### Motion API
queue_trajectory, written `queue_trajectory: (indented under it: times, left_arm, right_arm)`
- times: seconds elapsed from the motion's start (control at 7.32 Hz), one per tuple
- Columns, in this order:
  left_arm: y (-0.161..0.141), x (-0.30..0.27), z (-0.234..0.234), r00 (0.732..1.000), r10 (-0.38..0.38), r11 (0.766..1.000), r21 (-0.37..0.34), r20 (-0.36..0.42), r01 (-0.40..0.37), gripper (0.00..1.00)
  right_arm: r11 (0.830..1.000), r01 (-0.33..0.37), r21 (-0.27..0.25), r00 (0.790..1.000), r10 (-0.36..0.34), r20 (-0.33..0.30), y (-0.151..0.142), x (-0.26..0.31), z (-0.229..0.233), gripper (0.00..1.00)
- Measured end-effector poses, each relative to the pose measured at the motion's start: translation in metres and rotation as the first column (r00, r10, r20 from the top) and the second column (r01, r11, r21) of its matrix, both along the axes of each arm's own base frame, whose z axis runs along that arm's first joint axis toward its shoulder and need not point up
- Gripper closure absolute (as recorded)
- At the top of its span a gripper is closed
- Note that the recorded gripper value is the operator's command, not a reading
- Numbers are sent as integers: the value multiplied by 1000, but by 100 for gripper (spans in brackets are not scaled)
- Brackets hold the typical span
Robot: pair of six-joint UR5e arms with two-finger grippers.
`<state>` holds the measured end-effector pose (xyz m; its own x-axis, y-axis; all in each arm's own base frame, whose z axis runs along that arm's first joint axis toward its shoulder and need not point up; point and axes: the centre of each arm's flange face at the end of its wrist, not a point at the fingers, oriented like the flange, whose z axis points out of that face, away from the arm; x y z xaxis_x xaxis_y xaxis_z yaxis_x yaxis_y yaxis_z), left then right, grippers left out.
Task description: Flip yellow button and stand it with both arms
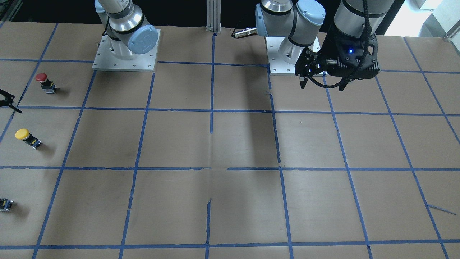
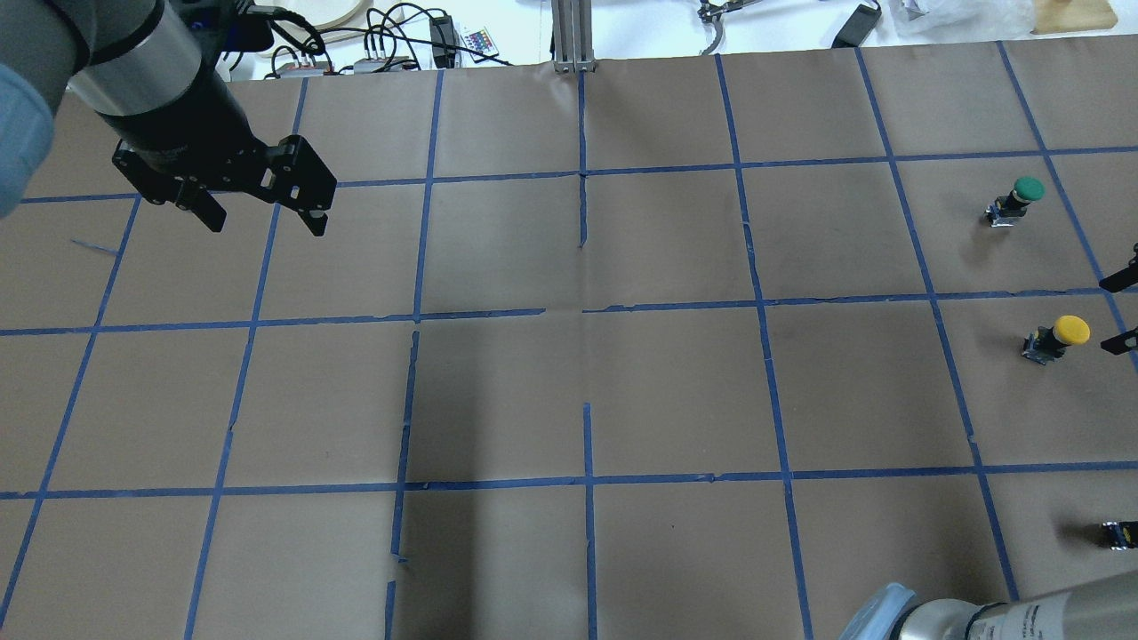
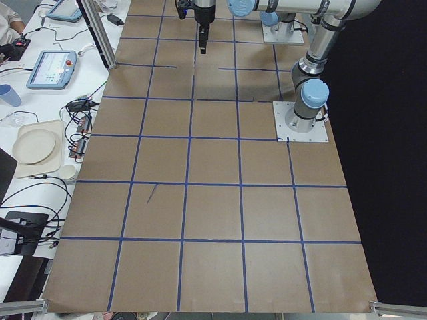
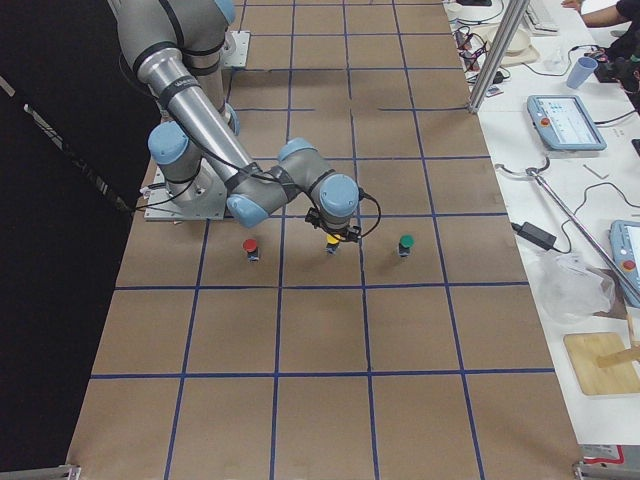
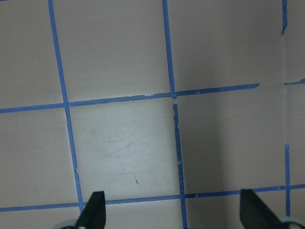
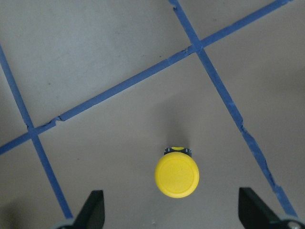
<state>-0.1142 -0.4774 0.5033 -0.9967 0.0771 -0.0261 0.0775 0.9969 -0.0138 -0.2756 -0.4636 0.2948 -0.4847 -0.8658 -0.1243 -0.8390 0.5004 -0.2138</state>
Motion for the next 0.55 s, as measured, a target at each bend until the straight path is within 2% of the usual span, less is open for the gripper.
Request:
queue_trajectory:
  times: [0.14,0.27,0.41,0.55]
  left_arm:
    - [0,2,-4,1000,0,1000,-12,-3,0,0]
    - [-3,4,-15,1000,3,1000,-6,-5,-3,0]
    - [-6,3,-22,1000,8,1000,1,-19,-8,0]
    - [-4,1,-21,999,6,1000,-4,-43,-6,0]
  right_arm:
    - [989,143,36,989,-142,-28,6,18,36,0]
    - [949,308,69,950,-303,-78,12,47,72,0]
    - [862,500,85,862,-485,-146,18,79,102,0]
    - [745,662,81,744,-638,-198,22,111,123,0]
